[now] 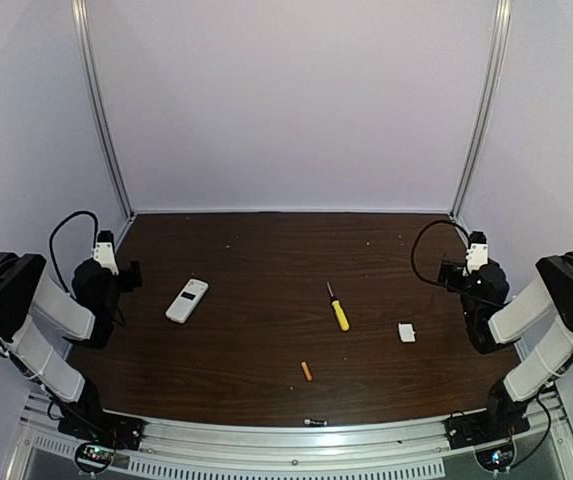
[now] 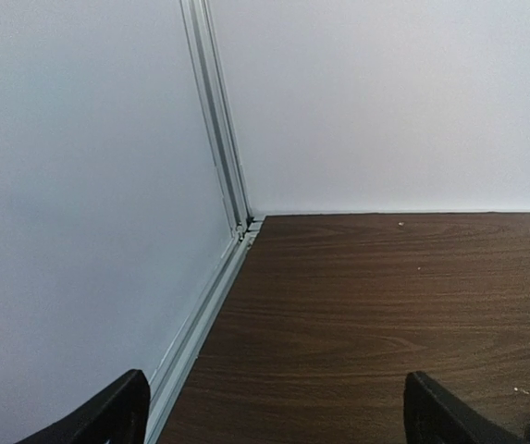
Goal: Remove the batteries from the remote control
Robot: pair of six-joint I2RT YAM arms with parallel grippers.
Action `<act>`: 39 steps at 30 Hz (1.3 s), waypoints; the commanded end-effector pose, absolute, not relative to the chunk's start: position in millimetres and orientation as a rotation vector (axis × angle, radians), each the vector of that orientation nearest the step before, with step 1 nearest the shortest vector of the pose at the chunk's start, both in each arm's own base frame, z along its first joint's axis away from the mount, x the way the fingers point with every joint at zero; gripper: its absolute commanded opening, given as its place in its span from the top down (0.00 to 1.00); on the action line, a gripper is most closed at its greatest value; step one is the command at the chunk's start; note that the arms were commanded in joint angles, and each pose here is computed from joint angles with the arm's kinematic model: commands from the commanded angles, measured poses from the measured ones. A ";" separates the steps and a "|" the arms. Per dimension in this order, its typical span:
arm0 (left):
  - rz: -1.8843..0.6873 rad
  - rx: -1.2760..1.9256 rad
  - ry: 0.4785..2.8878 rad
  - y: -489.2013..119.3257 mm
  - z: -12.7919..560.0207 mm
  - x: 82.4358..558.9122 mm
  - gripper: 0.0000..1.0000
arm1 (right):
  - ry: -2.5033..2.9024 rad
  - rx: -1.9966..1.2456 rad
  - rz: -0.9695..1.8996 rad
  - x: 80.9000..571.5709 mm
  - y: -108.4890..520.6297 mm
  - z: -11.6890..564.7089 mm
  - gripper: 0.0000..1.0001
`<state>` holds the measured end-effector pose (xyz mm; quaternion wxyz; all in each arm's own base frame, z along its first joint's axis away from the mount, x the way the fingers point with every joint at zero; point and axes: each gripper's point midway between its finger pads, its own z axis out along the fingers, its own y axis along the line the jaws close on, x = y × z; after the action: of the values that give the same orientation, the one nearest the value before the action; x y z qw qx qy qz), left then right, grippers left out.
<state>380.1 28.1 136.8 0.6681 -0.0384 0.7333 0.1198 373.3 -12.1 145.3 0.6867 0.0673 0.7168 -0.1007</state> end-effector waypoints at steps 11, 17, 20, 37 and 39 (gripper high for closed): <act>0.270 -0.112 1.621 32.1 142.5 378.9 0.02 | 1.603 0.161 -0.218 375.6 -13.9 146.1 0.00; 0.270 -0.112 1.621 32.1 142.7 378.9 0.02 | 1.608 0.158 -0.215 376.3 -13.1 145.3 0.00; 0.270 -0.112 1.621 32.2 142.5 378.8 0.03 | 1.608 0.158 -0.214 376.4 -13.0 145.4 0.00; 0.270 -0.113 1.621 32.2 142.7 378.8 0.02 | 1.611 0.157 -0.211 377.4 -12.6 145.4 0.00; 0.271 -0.113 1.622 32.6 142.4 378.8 0.03 | 1.610 0.157 -0.211 377.5 -12.7 145.5 0.00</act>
<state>380.2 28.1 137.2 0.6688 -0.0386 0.7327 0.1197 374.1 -12.1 143.5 0.6836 0.0681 0.7198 -0.0998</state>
